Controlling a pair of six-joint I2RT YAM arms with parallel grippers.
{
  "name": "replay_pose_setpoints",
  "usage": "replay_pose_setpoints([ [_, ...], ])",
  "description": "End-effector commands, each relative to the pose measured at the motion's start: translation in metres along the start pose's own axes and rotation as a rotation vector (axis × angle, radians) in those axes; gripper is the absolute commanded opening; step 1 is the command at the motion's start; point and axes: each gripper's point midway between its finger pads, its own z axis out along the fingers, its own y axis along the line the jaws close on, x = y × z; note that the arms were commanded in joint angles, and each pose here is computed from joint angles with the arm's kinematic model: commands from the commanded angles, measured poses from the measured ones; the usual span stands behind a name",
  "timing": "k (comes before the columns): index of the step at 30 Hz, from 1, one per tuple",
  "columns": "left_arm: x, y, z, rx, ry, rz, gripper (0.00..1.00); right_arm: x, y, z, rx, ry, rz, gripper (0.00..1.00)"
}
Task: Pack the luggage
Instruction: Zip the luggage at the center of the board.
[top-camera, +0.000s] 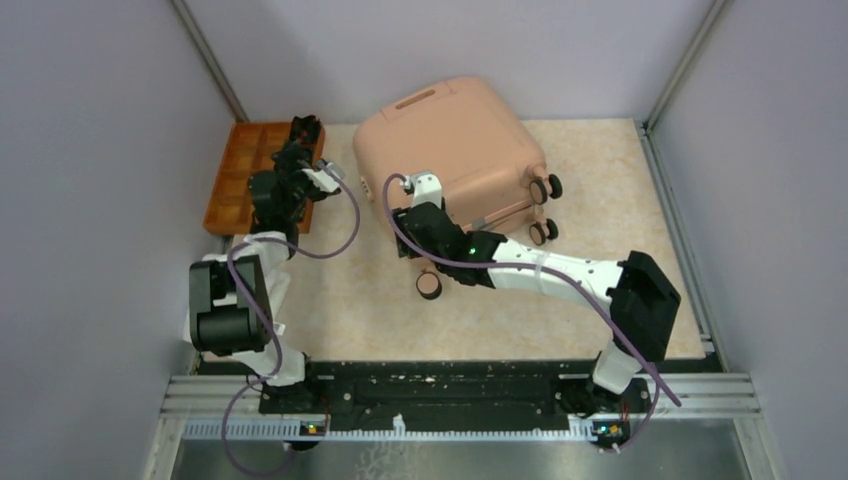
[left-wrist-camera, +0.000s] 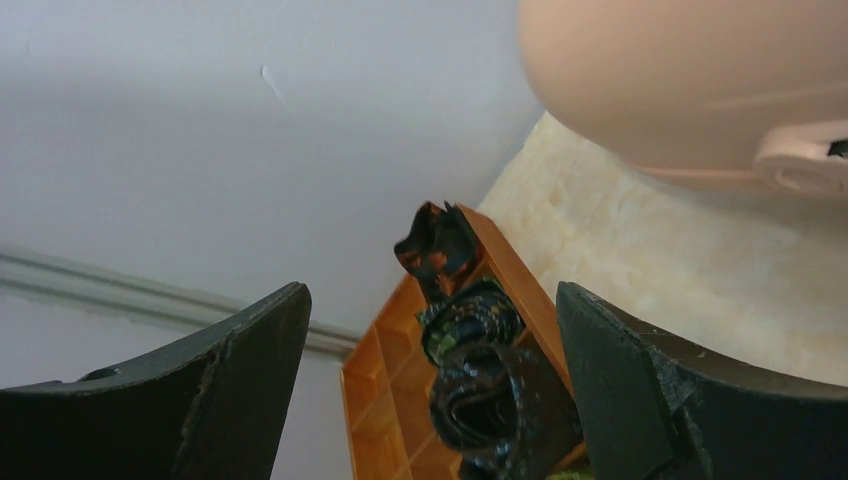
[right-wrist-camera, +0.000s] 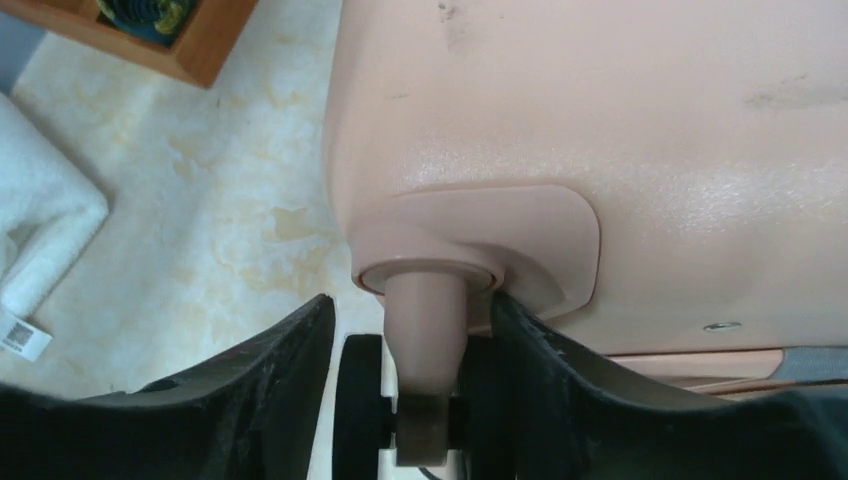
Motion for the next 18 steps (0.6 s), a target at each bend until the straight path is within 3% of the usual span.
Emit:
replay_pose_setpoints([
  [1, -0.006, -0.019, -0.02, 0.107, -0.004, -0.106, 0.99, -0.011, -0.007, 0.009, 0.034, 0.001, 0.005, 0.46],
  [4, -0.006, -0.036, -0.028, 0.143, -0.018, -0.08, 0.99, -0.031, -0.006, 0.005, -0.008, -0.015, 0.081, 0.01],
  [10, -0.022, -0.076, -0.041, 0.23, -0.163, -0.027, 0.99, -0.11, -0.007, -0.032, -0.054, -0.189, 0.141, 0.0],
  [18, -0.062, -0.091, -0.039, 0.326, -0.378, -0.093, 0.99, -0.154, -0.018, -0.06, -0.096, -0.306, 0.226, 0.0],
])
